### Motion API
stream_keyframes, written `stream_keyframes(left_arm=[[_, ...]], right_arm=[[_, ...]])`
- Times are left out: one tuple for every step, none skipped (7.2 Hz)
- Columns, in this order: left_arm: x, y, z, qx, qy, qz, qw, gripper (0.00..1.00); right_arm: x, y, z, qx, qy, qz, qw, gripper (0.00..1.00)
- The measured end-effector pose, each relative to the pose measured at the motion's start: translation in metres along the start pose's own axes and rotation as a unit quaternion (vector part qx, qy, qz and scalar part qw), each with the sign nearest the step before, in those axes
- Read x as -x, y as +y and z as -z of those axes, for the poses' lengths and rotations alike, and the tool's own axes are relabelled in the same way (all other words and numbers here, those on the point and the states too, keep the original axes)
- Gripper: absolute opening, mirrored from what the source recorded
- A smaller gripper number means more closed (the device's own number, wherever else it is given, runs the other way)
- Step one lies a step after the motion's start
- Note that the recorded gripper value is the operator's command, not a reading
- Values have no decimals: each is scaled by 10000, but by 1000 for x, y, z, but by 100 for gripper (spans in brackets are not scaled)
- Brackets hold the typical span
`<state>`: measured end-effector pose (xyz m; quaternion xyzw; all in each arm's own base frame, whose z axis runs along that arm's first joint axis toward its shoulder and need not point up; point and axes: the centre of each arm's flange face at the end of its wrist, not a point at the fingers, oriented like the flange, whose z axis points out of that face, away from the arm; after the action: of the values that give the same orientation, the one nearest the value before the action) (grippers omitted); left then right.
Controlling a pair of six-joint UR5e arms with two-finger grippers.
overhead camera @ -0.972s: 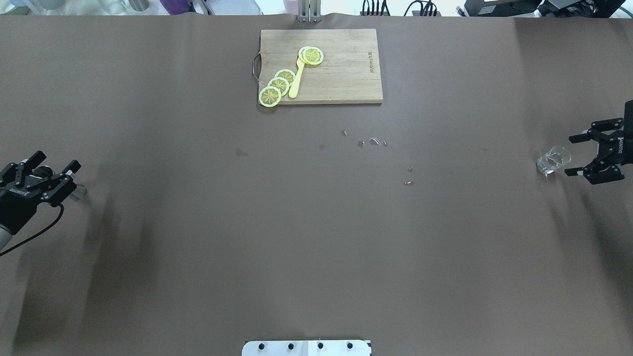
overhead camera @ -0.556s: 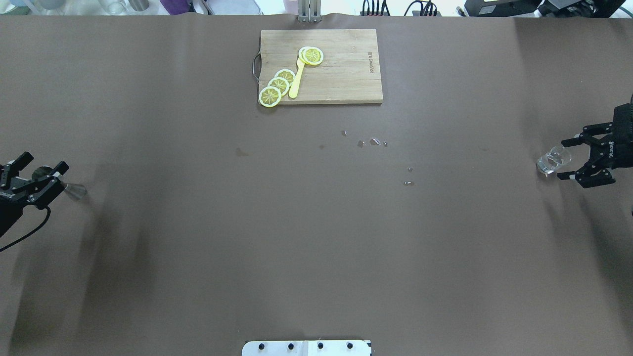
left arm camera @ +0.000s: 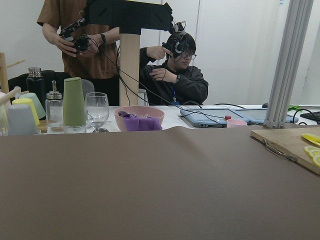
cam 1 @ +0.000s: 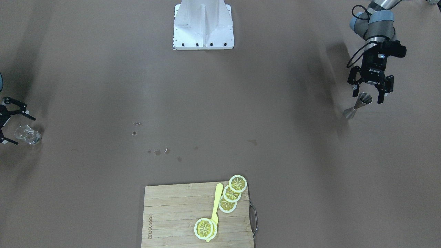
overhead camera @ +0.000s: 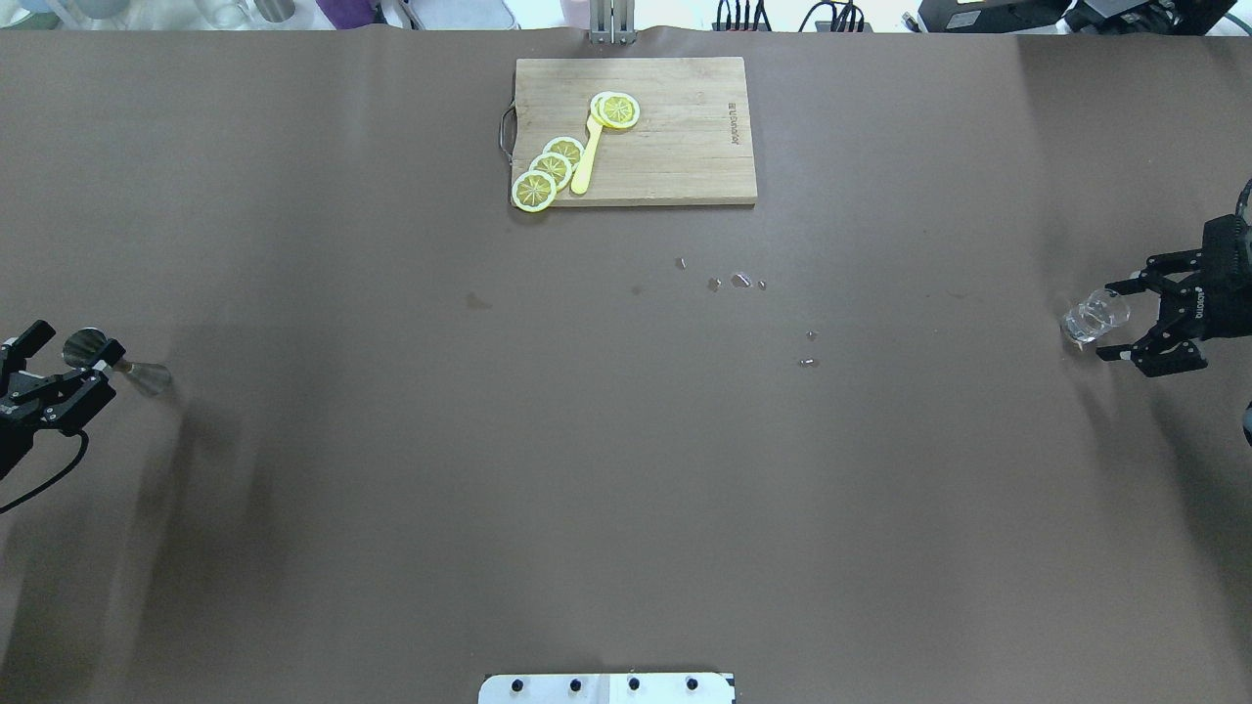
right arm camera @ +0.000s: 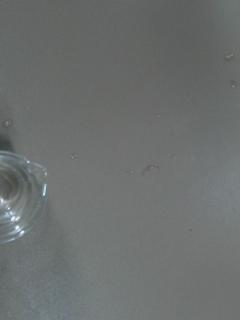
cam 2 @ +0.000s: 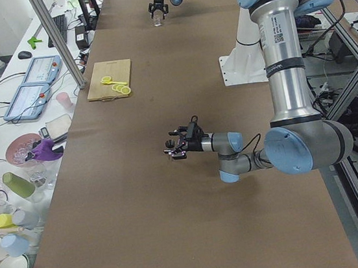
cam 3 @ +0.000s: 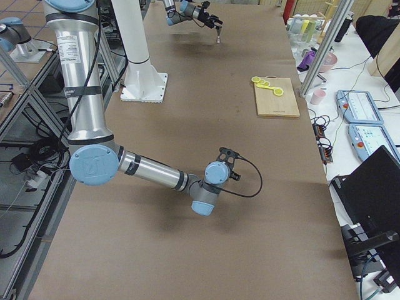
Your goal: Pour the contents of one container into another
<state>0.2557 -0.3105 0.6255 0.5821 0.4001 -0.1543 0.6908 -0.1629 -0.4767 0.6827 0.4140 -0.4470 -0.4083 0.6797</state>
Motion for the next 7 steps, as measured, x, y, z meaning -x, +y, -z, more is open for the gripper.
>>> stream_keyframes(left_arm=[[0,9,2,-58,-70,-9,10000,97],[1,20,2,-107,-107,4,9999,97],[0,32,2,-166,-148,15,9998,97],[-7,44,3,-223,-182,25,9996,97],[-16,52,1,-251,-183,49,9995,97],[-21,57,0,-260,-184,58,9995,96],[-22,59,-1,-267,-194,53,9994,96]], right_arm=[[-1,-1,-3,-11,7,20,10000,100],[-1,-3,-5,-12,19,35,10000,100],[-2,-3,-8,0,30,36,10000,100],[-4,-2,-11,23,44,19,10000,100],[-7,-2,-15,39,53,3,10000,100],[-10,-3,-17,43,60,-2,10000,100],[-10,-4,-18,45,67,-5,10000,100]])
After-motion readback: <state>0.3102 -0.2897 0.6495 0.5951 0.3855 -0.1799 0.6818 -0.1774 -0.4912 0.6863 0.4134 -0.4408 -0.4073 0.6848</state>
